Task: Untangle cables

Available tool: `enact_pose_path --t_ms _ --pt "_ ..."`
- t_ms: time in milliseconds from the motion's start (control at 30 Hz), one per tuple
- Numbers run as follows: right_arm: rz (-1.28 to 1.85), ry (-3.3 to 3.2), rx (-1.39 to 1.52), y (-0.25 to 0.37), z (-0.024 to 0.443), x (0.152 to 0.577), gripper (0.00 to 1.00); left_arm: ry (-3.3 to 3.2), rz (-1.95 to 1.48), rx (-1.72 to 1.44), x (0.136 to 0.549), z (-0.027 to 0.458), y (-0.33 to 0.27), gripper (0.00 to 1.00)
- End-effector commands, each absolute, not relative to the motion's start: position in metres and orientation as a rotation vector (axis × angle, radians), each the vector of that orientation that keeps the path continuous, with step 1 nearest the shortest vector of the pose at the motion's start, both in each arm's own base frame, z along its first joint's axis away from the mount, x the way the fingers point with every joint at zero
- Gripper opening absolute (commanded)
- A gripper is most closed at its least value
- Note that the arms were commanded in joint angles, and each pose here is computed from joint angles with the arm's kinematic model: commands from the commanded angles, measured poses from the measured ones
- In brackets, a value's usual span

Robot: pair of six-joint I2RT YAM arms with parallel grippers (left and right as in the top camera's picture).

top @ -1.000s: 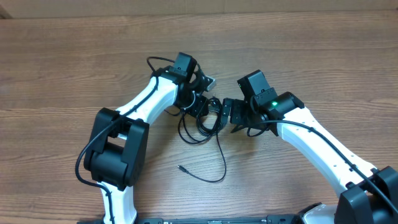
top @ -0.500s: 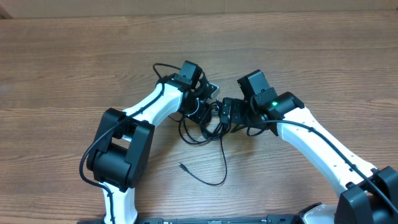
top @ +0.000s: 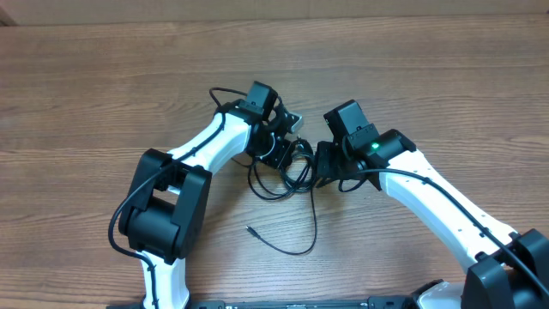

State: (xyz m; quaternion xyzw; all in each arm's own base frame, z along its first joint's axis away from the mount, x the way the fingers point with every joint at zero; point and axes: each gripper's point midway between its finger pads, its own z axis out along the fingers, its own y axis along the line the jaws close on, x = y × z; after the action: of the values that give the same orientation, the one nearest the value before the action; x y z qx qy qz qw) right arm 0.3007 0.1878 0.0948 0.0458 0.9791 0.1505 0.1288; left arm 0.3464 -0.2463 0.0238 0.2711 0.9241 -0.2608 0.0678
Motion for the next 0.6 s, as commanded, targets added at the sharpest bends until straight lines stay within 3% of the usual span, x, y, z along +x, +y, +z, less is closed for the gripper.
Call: enact_pose_path --t_ms 0,300,567 --pt "0.439 2.857 0.122 0.188 0.080 0.295 0.17 2.689 -1.045 0.785 0.354 0.054 -0.269 0.04" --pt "0.453 2.749 -0.111 0.191 0.051 0.301 0.20 2.728 -1.093 0.757 0.345 0.055 -0.270 0.04" --pt "0.357 2.691 -0.109 0.181 0.052 0.314 0.22 2.738 -1.119 0.756 0.341 0.056 -0.271 0.04"
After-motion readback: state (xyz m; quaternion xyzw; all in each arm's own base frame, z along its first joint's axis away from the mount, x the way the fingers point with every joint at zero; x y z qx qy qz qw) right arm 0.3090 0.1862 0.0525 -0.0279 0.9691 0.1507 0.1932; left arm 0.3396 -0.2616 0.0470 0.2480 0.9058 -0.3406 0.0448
